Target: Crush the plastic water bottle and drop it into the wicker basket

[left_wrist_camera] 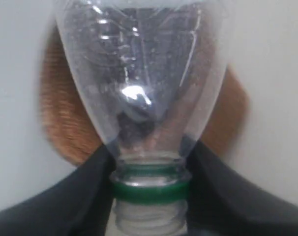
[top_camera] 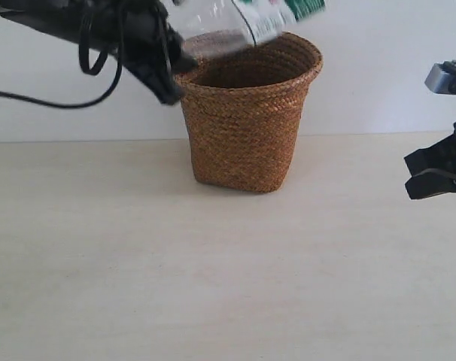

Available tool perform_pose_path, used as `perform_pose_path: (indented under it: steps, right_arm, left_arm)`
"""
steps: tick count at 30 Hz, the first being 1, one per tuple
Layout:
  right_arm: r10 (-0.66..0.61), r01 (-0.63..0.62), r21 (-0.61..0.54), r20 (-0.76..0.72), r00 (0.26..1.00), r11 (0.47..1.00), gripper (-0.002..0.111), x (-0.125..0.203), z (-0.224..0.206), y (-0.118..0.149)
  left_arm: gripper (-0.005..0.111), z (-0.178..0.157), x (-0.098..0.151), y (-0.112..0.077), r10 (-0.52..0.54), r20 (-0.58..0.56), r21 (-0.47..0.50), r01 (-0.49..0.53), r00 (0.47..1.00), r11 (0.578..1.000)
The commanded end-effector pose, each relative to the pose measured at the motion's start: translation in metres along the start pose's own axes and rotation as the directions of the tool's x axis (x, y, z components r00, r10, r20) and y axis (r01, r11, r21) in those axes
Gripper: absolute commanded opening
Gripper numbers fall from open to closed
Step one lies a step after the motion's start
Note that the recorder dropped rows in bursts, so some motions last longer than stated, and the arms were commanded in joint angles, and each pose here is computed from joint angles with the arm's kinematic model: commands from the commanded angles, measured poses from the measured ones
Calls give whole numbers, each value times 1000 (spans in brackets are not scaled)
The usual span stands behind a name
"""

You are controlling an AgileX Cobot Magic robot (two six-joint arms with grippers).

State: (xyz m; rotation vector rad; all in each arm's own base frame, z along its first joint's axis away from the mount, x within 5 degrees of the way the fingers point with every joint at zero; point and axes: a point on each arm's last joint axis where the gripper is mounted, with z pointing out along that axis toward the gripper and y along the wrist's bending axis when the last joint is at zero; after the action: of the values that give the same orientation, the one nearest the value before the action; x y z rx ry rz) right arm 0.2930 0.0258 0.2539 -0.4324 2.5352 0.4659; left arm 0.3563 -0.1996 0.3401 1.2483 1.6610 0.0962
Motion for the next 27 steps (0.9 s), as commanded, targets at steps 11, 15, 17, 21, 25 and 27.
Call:
perform_pose_path:
  steps: [11, 15, 17, 21, 25, 27]
  right_arm:
    - [-9, 9, 3, 47, 999, 1000, 0, 8, 5, -1]
    - [-6, 5, 14, 61, 998, 1000, 0, 6, 5, -2]
    - [10, -12, 22, 88, 996, 1000, 0, 4, 5, -3]
    - [43, -36, -41, 167, 985, 999, 0, -3, 4, 2]
    - [18, 10, -128, 210, 978, 992, 0, -14, -3, 12]
    - [12, 23, -158, 219, 976, 987, 0, -23, -10, 15]
  left_arm:
    - [90, 64, 13, 6, 35, 39, -110, -31, 999, 993]
    - [89, 58, 12, 4, 34, 16, -75, -33, 999, 997]
    - [83, 51, 11, 3, 20, -8, -39, -20, 1000, 999]
    - [43, 32, 12, -2, -41, -111, 80, 50, 993, 996]
    - [5, 5, 12, -6, -35, -216, 183, 75, 976, 980]
    - [4, -7, 10, -5, -58, -246, 196, 108, 968, 975]
